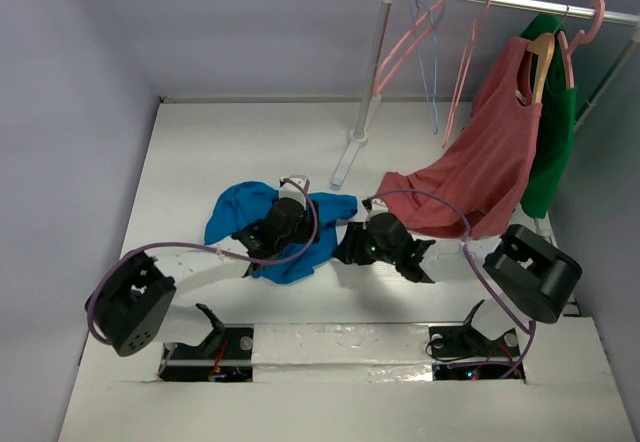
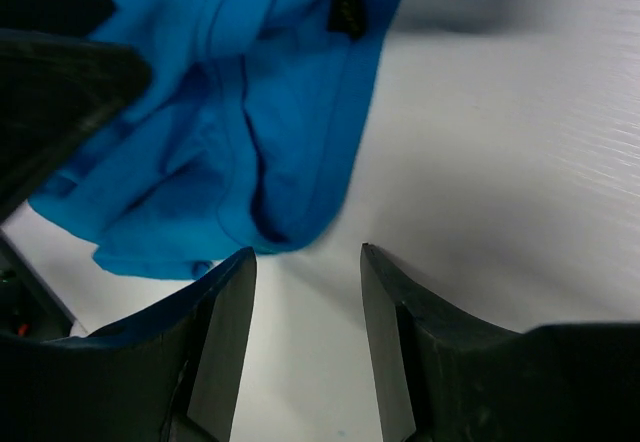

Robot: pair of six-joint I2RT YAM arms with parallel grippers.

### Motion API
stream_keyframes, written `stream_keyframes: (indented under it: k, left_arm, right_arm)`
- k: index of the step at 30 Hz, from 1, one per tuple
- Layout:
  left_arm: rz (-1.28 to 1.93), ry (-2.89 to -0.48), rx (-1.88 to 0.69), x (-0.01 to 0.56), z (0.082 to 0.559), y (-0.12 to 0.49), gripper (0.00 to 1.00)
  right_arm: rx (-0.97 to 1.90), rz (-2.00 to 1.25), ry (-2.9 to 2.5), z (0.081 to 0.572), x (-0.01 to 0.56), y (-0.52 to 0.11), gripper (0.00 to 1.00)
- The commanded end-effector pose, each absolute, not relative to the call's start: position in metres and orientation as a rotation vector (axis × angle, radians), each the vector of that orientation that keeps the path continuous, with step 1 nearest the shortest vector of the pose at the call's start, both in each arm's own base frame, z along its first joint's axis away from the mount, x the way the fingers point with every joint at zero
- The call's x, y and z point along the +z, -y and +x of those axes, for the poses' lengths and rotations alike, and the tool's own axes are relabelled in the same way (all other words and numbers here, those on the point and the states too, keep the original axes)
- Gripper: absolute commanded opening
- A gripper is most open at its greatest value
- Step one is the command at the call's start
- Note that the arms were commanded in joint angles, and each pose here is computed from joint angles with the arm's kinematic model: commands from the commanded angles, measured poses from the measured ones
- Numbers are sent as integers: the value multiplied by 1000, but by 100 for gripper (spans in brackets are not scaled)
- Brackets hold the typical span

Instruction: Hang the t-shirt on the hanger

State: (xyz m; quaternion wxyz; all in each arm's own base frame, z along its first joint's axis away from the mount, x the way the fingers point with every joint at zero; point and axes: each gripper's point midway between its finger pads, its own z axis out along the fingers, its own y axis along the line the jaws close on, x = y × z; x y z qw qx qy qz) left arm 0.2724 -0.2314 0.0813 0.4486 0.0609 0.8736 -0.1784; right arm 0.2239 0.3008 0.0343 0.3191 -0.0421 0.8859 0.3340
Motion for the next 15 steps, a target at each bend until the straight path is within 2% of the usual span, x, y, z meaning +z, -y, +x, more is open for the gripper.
stream_keyframes:
  k: [1,3,4,5,6,7,8,9,10,11,12,15]
  left_arm:
    - [203,-2072,-538,106,287,259,54]
    - [230,-2073,-540,103,289,263,52]
    - [234,-2065,-541,104,290,265,51]
    - [240,-2053,-540,107,292,266,48]
    - [251,-2054,-527,104,294,266,45]
    - [253,-2050,-518,105,297,267,41]
    - [252,-2043,-512,108,301,270,31]
    - [260,-2058,-496,102,303,270,25]
    - [260,-2057,-492,101,305,272,16]
    - [247,-2051,-481,104,310,273,4]
    - [236,-2057,-466,101,312,272,0]
    - [222,-2044,-474,102,317,276,0]
  right_arm:
    - [1005,-84,-2268,225,45,-324,52]
    - [1006,-70,-2273,227,38,-326,51]
    - [1008,-68,-2272,228,37,-327,46]
    - [1002,-67,-2277,229,34,-328,38]
    - [992,-61,-2277,230,33,-327,24]
    - [985,-55,-2278,231,32,-326,19]
    - [978,-53,-2285,228,29,-323,14]
    - [985,-54,-2275,227,33,-321,3]
    - [984,-63,-2282,222,33,-320,1]
    - [941,-53,-2293,218,31,-313,0]
    - [928,-60,-2308,213,29,-310,0]
    - [872,-100,-2383,190,15,-299,0]
